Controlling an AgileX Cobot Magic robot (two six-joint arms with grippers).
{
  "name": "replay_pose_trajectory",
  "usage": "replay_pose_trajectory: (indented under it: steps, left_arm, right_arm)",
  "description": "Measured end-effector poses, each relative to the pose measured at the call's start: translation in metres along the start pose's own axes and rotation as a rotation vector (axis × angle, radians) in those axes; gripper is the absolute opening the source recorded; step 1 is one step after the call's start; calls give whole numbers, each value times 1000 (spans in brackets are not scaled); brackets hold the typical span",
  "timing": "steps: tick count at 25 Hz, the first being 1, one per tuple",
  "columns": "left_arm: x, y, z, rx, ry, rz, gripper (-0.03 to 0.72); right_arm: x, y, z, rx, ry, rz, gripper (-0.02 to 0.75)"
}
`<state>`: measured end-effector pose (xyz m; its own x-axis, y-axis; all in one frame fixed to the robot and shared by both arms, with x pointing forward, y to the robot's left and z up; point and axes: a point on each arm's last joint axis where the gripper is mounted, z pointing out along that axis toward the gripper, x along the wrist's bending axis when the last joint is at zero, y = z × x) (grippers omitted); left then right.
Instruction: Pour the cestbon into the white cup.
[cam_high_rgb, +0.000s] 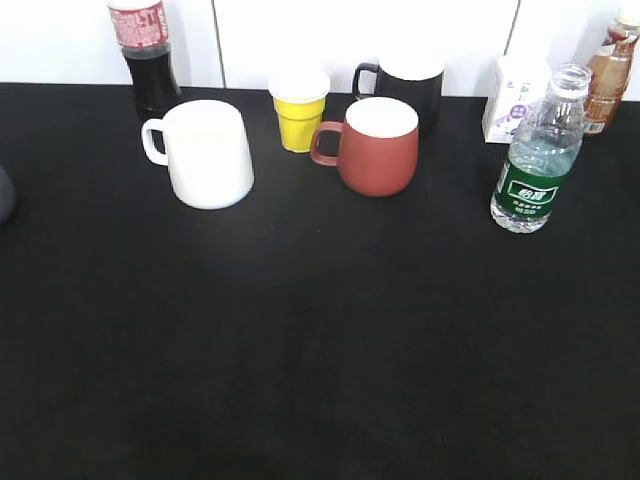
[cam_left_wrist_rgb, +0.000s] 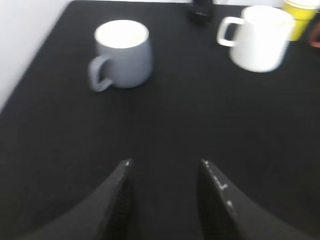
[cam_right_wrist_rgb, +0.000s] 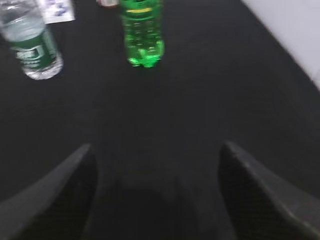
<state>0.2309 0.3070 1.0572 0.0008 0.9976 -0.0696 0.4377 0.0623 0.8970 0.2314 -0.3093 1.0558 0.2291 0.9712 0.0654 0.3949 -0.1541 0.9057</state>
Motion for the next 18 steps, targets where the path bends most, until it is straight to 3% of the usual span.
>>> replay_pose_trajectory:
  steps: [14, 18]
  left_arm:
    - [0, 0, 0, -2, 29, -14, 316]
    - [0, 0, 0, -2, 29, -14, 285]
  right_arm:
    - [0, 0, 0, 0, -3, 1, 575]
    - [0, 0, 0, 0, -3, 1, 575]
